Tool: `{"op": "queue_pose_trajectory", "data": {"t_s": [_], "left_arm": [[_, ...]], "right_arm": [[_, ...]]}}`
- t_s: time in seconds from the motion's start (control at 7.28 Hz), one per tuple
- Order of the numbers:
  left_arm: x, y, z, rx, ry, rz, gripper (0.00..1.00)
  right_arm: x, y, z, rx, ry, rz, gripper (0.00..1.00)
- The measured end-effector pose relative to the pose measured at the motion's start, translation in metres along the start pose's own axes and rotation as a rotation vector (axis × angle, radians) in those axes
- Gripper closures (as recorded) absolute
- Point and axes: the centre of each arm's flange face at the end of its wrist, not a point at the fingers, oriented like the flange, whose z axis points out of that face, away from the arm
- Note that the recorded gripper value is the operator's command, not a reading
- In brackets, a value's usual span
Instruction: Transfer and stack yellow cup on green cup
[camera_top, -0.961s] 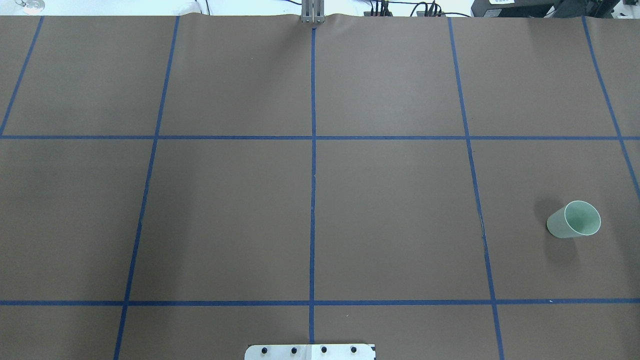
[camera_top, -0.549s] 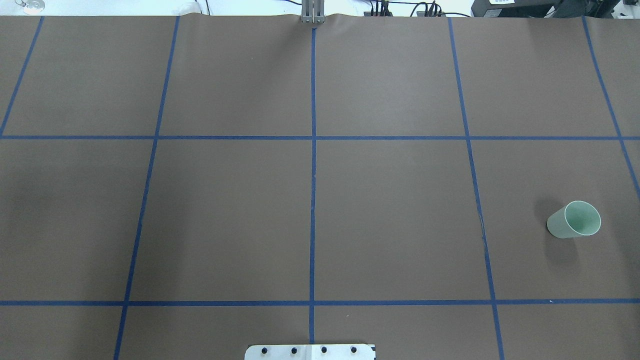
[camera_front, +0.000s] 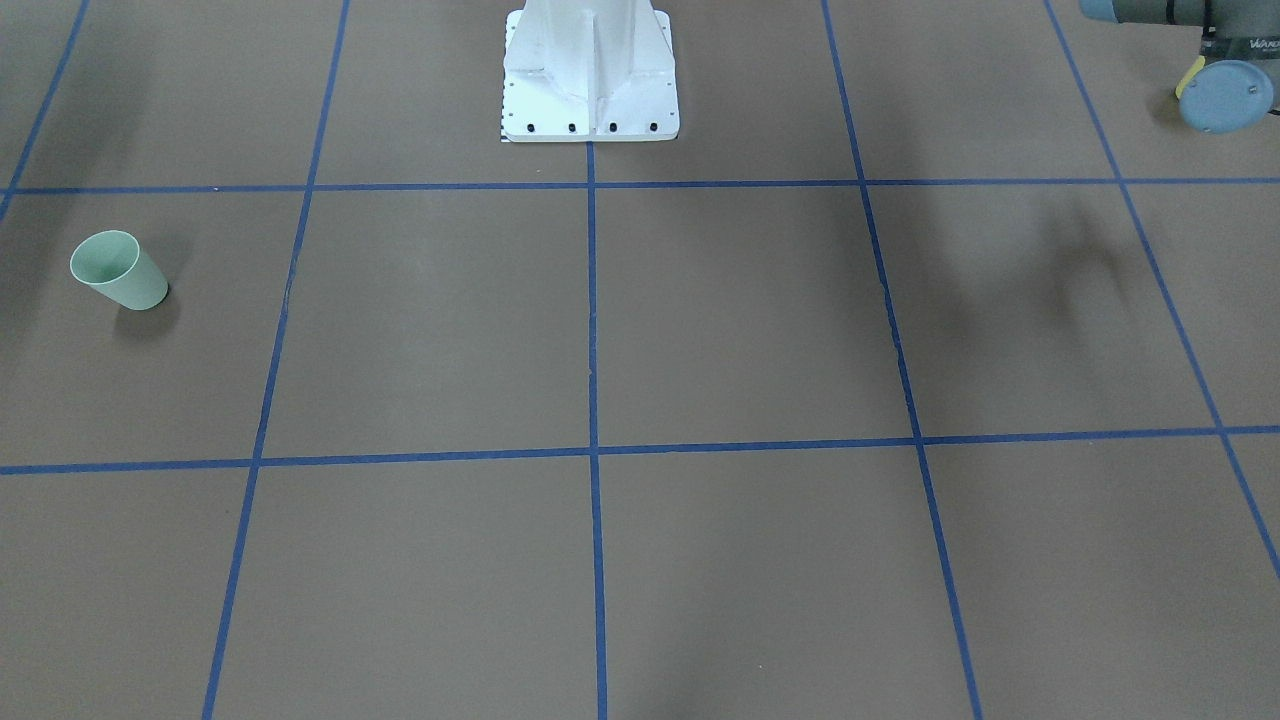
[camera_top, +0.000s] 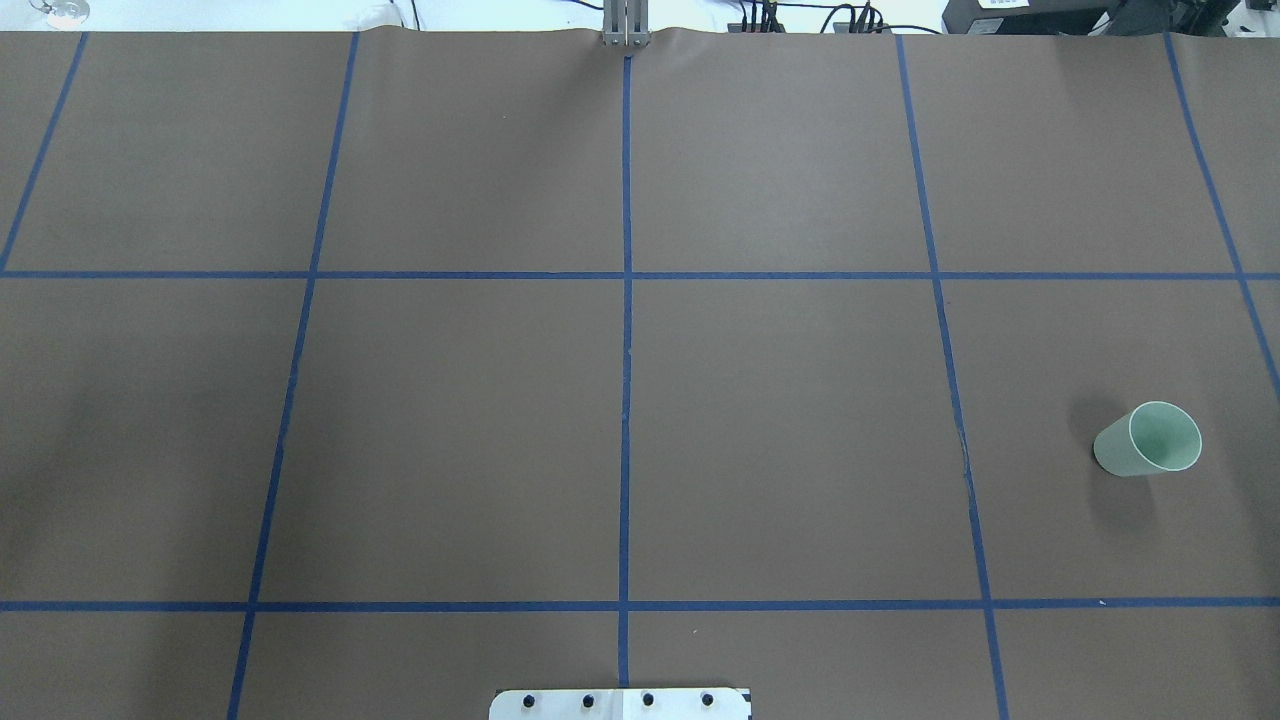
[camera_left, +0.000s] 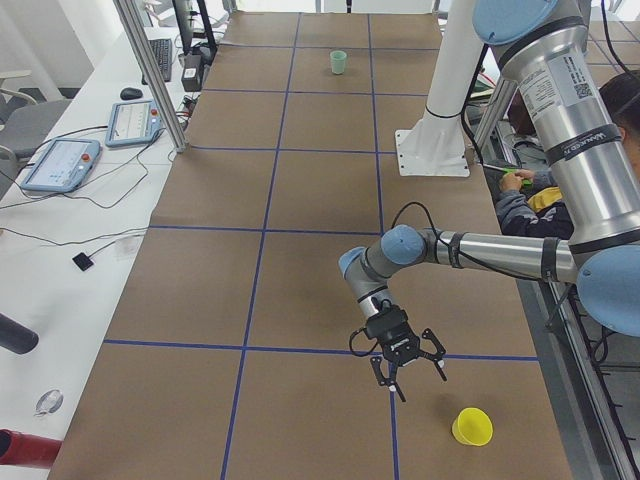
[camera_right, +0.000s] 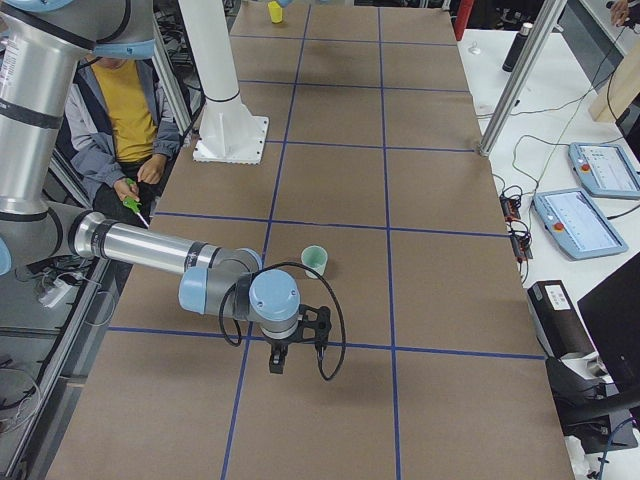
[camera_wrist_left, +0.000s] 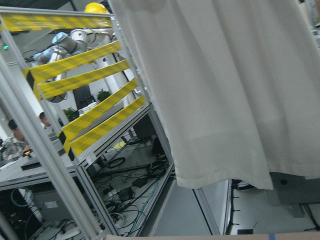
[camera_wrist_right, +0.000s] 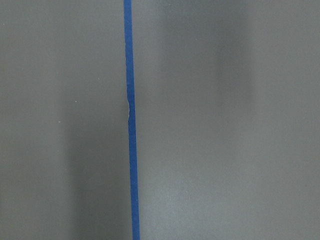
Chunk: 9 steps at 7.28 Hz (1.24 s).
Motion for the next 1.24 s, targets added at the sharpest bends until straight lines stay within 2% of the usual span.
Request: {"op": "queue_pose_trajectory", "data": {"t_s": [0.27,0.55,0.96,1.24], "left_arm": [[-0.006,0.043,0.009,-0.007,-0.055,-0.027,0.0],[-0.005,0.077,0.025,0.003,-0.078,-0.054,0.0],[0.007,0.098,0.062,0.009,-0.088,-0.098,0.0],[0.007,0.106,0.068,-0.031,-0.127,-0.161,0.0]], "right_arm": [[0.003,0.005,0.003,-0.007,0.0,0.007,0.0],[0.004,0.008,0.004,-0.011,-0.001,0.011,0.0],[0.003,0.01,0.004,-0.011,-0.005,0.011,0.0],[0.001,0.009,0.002,-0.005,-0.007,0.005,0.0]]}}
